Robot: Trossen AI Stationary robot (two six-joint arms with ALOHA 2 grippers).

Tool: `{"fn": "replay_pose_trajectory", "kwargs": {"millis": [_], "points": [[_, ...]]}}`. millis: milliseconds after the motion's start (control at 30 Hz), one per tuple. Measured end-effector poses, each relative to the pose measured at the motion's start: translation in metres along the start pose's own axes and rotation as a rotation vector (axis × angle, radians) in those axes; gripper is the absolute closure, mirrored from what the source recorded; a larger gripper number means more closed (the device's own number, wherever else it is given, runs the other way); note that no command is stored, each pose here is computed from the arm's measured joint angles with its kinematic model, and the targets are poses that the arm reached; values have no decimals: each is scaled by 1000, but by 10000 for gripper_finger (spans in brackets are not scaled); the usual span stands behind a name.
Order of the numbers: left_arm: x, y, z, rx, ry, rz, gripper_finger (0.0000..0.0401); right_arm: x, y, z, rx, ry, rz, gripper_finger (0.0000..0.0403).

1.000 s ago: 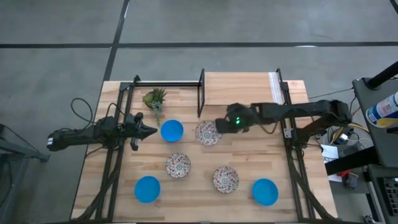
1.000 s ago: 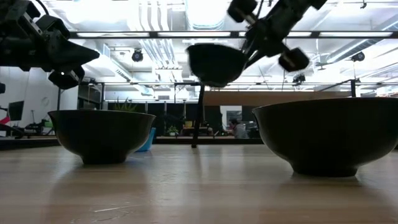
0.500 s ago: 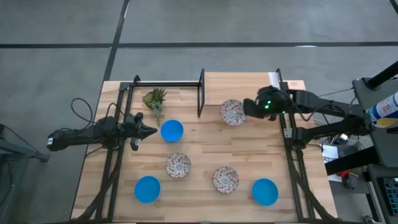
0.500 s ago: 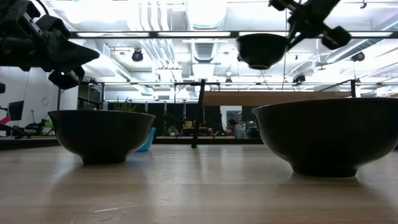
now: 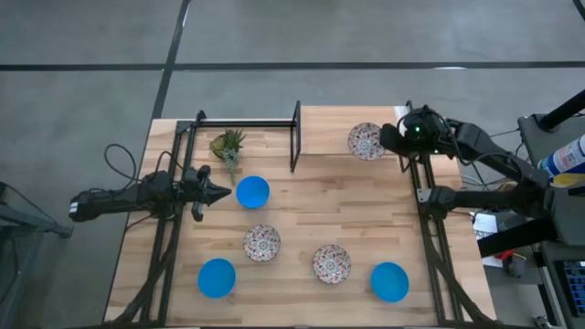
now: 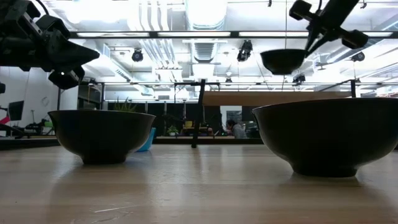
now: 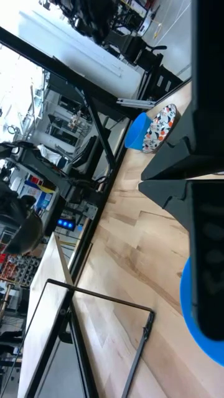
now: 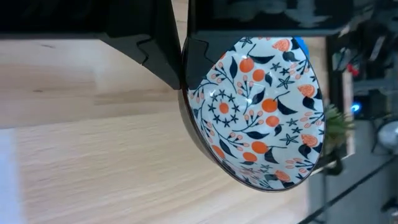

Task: Pick & Place Mini bowls
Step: Put the top white patterned bowl on the shelf

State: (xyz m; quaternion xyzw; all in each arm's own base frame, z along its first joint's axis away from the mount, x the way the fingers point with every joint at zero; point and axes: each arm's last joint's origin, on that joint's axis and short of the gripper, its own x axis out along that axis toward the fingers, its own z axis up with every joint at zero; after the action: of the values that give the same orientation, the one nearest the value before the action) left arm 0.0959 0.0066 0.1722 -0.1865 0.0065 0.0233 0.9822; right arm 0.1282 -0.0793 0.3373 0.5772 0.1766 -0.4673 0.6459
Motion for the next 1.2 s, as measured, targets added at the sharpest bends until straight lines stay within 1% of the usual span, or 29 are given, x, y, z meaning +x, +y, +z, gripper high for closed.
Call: {"fn": "replay_pose_trajectory", "kwargs": {"millis": [167,233,300,600,800,1067,1200], "points": [[0,0,0,0,0,0,401,1,-13,14,51,-31,-95,394],[0,0,0,0,0,0,401,3,-15,20,68,-43,-113,394],[0,0,0,0,0,0,401,3,-18,26,86,-51,-120,394],[0,0,0,0,0,0,401,4,-35,55,232,-79,-149,394],[0,0,0,0,0,0,401,7,-43,68,302,-83,-160,394],[0,0,0,0,0,0,401,15,-47,80,357,-90,-182,394],[0,0,0,0,0,-1,401,22,-47,84,363,-75,-201,394]]}}
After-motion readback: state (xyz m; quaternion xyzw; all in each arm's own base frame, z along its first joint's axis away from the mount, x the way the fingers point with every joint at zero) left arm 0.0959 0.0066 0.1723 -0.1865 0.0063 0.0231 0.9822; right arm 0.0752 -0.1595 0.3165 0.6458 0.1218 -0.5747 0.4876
